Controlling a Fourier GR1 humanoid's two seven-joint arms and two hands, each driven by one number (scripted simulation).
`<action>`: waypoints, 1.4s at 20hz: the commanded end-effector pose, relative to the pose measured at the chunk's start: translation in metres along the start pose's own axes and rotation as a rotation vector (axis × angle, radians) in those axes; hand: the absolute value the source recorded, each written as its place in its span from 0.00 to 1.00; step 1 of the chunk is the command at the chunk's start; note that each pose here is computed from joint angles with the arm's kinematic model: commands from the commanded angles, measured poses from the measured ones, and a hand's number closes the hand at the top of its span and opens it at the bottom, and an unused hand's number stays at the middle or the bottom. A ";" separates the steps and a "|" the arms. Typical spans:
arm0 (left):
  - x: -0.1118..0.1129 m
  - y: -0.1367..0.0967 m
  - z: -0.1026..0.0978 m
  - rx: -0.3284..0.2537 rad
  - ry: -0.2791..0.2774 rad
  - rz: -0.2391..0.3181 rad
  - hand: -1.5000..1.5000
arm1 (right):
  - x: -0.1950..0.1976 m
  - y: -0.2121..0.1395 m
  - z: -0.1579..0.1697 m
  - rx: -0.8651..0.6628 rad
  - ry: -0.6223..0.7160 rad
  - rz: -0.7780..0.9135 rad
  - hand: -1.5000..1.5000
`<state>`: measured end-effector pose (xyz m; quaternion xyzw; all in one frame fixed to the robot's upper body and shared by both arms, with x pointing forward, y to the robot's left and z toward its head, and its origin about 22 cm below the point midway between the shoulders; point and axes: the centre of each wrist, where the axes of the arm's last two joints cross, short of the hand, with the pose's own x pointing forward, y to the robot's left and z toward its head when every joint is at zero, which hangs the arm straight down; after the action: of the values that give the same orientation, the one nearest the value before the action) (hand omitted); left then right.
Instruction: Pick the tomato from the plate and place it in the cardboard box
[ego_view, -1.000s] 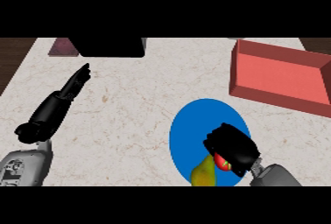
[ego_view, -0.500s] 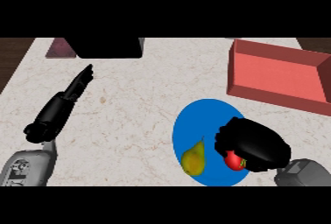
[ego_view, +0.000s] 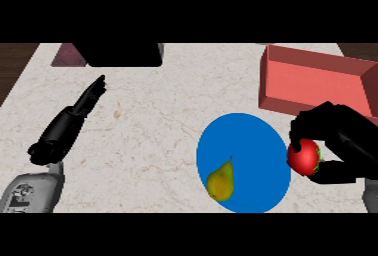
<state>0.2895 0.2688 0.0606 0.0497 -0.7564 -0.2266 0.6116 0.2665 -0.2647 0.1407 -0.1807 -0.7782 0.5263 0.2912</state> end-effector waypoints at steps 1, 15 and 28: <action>0.001 -0.005 0.005 -0.027 -0.002 -0.003 0.50 | -0.025 -0.031 0.007 -0.151 0.187 -0.089 1.00; 0.016 -0.008 -0.014 -0.043 -0.037 0.008 0.50 | -0.133 -0.084 -0.024 -0.110 0.446 0.062 1.00; 0.006 -0.011 -0.019 -0.059 -0.042 0.011 0.50 | -0.187 -0.096 0.007 0.382 0.605 0.078 1.00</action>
<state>0.3006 0.2508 0.0688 0.0216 -0.7638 -0.2464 0.5962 0.4053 -0.4033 0.1836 -0.3033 -0.5821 0.5600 0.5056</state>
